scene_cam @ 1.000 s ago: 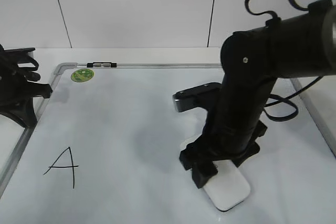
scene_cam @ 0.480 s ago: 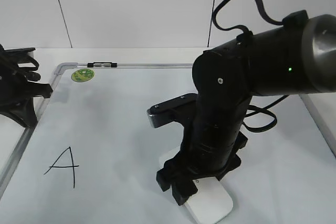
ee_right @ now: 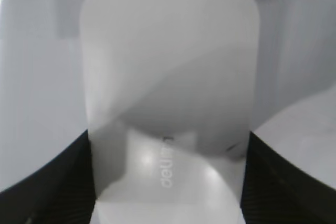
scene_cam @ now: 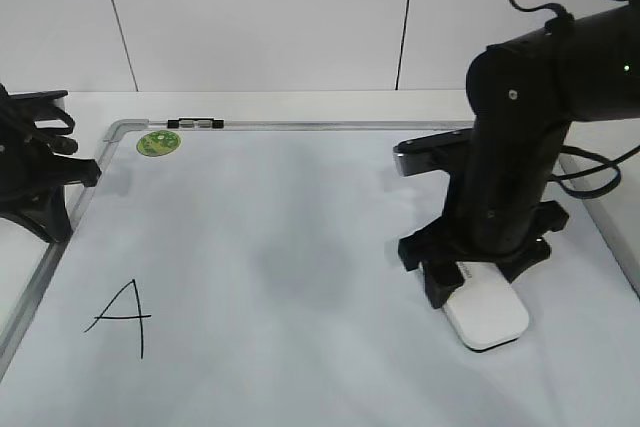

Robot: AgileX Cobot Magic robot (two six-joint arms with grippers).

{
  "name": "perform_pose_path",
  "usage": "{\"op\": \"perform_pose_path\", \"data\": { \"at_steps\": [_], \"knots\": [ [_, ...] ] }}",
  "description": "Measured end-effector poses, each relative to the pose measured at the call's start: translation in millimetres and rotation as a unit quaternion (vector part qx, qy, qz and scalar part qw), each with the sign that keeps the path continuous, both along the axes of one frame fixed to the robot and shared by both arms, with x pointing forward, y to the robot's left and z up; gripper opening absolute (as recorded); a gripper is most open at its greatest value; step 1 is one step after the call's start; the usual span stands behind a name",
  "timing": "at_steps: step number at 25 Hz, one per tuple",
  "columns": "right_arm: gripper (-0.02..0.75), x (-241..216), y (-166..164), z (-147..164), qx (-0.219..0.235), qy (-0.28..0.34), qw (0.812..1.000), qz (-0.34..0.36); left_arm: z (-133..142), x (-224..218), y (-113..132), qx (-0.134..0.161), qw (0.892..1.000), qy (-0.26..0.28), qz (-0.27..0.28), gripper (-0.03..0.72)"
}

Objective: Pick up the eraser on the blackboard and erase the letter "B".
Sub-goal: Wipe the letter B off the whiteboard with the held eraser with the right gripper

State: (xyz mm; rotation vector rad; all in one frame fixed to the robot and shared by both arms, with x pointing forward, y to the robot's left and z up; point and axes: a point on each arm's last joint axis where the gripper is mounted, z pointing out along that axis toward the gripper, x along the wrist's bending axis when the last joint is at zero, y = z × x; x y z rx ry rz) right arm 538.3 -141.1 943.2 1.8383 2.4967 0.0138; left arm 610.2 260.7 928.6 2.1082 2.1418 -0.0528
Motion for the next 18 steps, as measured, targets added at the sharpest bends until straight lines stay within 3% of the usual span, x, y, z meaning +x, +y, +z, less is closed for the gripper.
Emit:
{"op": "perform_pose_path", "data": {
  "at_steps": [4,9,13,18],
  "knots": [
    [0.54,9,-23,1,-0.034,-0.003,0.999,-0.009,0,0,0,0.0,1.0,0.0,0.0,0.016],
    [0.54,7,-22,1,-0.039,0.001,0.999,-0.001,0,0,0,0.0,1.0,0.0,-0.001,0.016],
    [0.54,-1,-5,1,-0.036,0.005,0.999,0.04,0,0,0,0.0,1.0,0.001,-0.001,0.016],
    [0.54,-33,46,1,-0.027,0.009,0.992,0.123,0,0,0,0.0,1.0,0.001,-0.001,0.016]
  ]
}}
